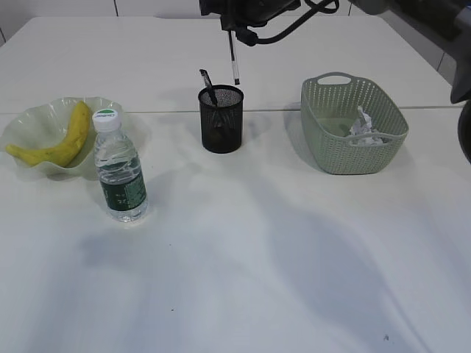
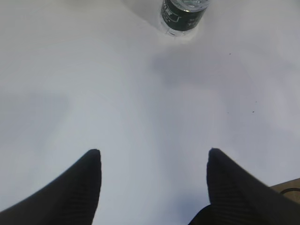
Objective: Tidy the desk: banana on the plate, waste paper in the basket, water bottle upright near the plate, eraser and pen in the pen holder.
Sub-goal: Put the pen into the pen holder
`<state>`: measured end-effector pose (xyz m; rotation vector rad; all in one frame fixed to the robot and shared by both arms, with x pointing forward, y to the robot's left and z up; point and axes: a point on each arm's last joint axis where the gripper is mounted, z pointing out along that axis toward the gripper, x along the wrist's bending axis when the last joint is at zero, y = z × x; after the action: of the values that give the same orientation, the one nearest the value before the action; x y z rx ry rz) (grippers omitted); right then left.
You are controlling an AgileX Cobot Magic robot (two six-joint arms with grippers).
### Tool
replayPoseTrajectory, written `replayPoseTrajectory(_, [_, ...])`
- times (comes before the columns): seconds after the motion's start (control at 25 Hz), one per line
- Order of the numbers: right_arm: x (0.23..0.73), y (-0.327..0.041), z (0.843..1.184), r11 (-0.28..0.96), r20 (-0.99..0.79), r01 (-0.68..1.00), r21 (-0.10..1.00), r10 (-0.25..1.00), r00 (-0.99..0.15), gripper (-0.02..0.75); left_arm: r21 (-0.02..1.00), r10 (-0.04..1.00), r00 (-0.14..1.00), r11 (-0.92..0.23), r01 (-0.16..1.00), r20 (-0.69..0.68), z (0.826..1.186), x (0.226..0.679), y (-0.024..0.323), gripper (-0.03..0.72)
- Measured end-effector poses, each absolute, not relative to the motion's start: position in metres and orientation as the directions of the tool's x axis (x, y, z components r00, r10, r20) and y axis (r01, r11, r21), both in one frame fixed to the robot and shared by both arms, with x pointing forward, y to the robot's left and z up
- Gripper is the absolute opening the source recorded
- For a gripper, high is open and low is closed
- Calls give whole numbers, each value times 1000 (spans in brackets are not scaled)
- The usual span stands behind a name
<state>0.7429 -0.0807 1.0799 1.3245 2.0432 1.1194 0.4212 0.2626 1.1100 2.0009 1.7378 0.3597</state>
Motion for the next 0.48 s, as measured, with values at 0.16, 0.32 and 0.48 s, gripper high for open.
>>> replayPoseTrajectory(0.16, [744, -78, 1081, 226, 36, 494, 840, 884, -466, 50, 502, 981, 167, -94, 860, -102, 1110, 421, 263, 496])
replayPoseTrajectory(0.32, [746, -77, 1084, 213, 30, 459, 863, 884, -467, 50, 502, 981, 167, -94, 860, -102, 1110, 421, 263, 496])
replayPoseTrajectory(0.48, [748, -77, 1083, 207, 28, 445, 872, 885, -465, 50, 502, 981, 167, -94, 860, -102, 1110, 421, 263, 496])
